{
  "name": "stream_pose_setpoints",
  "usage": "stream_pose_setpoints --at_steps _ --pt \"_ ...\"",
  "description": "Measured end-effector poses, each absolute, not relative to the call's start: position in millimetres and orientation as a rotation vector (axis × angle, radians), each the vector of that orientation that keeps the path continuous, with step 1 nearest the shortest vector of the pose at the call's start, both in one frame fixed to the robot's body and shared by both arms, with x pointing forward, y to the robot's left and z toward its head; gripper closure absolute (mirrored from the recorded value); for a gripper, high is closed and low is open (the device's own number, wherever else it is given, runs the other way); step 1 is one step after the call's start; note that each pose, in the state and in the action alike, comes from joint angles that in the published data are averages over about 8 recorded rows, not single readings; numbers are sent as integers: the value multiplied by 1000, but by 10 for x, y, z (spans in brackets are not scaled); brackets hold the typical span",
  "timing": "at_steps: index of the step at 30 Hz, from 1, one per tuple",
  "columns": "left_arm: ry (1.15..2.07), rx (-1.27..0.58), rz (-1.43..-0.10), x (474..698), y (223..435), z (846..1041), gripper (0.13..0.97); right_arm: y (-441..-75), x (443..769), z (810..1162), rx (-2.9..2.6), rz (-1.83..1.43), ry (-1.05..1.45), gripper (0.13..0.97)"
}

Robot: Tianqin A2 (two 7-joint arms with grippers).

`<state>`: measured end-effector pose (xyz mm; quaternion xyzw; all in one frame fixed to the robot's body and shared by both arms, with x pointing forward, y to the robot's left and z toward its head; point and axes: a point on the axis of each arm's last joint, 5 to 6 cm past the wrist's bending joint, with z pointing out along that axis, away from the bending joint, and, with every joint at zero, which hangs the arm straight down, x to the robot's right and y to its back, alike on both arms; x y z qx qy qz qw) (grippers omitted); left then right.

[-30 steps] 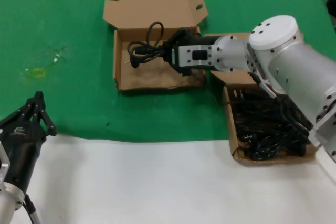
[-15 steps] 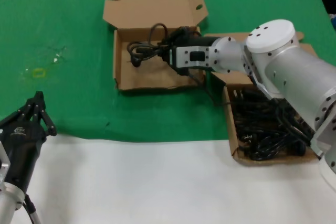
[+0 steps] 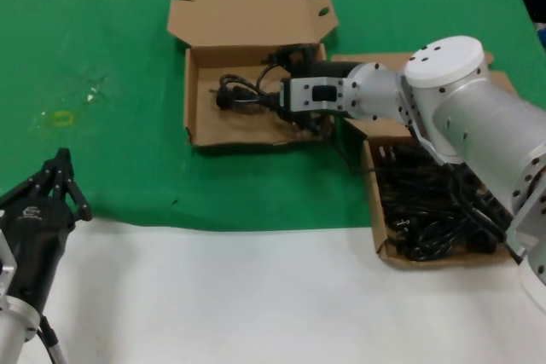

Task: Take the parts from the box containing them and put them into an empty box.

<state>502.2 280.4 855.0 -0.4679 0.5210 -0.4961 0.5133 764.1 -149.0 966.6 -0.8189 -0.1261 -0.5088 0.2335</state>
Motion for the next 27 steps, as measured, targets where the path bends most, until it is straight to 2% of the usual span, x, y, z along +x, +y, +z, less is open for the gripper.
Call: stream_pose_setpoints --at_steps 6,10,18,22,27 --pt "1253 -1125 -1193 5022 2804 8550 953 -1493 7642 9665 -2249 -1398 -345 616" --pt "1253 -1125 -1193 5022 2804 8550 952 -1493 7642 9665 -2249 -1398 -345 616" --pt "1253 -1125 -1193 5022 2804 8550 921 -1493 7642 9665 -2249 -1398 -345 401" --pt "1253 -1125 -1193 5022 2804 8550 902 -1493 7642 9665 -2249 -1398 -345 341" --pt "1253 -1125 -1193 5022 2804 8550 825 -1493 7642 9665 -2249 -1398 -345 240"
